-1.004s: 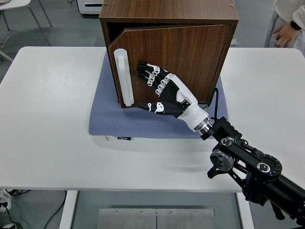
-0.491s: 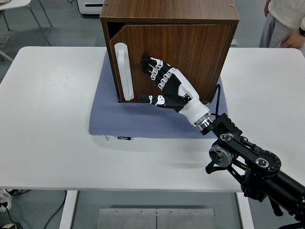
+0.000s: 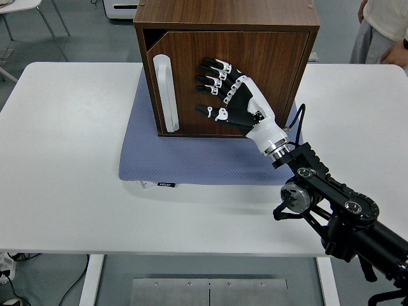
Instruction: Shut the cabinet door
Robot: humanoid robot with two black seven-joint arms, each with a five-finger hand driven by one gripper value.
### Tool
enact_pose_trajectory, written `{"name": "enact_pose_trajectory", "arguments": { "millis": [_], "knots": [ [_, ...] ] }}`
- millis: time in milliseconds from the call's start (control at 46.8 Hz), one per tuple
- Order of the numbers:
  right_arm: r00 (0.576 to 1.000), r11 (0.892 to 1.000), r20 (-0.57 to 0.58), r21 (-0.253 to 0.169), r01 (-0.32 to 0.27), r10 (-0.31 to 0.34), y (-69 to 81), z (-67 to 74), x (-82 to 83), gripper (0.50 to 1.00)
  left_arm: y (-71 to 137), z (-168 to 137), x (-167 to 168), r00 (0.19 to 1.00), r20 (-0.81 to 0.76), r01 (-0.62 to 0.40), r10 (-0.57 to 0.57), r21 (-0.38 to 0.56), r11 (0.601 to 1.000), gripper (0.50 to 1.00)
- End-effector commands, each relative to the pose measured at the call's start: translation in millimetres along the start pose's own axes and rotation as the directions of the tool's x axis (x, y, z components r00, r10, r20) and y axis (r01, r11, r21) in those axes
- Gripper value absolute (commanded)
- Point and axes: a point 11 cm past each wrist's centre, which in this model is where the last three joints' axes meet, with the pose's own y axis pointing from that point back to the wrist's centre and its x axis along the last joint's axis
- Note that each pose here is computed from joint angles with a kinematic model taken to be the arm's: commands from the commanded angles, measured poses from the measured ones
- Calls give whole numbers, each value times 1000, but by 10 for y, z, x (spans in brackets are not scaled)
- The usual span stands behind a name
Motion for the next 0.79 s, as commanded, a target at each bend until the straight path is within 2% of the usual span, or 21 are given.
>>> {"name": "enact_pose_trajectory", "arguments": {
  "millis": [0, 128, 235, 299, 406, 769],
  "knots": [
    [1000, 1000, -5, -13, -8, 8, 2, 13, 13, 1000, 0, 0, 1, 1000, 0, 0, 0, 0, 1000, 1000],
    [1000, 1000, -3, -18, -13, 13, 20, 25, 20, 1000, 0, 0, 0, 1000, 0, 0, 0, 0, 1000, 1000],
    [1000, 1000, 14, -2, 14, -14, 31, -1, -35, 1000, 0, 0, 0, 1000, 0, 0, 0, 0, 1000, 1000],
    [998, 999, 38, 5, 47, -47, 61, -7, -86, 1000, 0, 0, 0, 1000, 0, 0, 0, 0, 1000, 1000],
    [990, 992, 68, 41, 118, -120, 115, -90, -137, 1000, 0, 1, 0, 1000, 1, 0, 0, -1, 1000, 1000],
    [984, 985, 24, 20, 174, -174, 447, -296, 93, 1000, 0, 0, 0, 1000, 0, 0, 0, 0, 1000, 1000]
  ]
}}
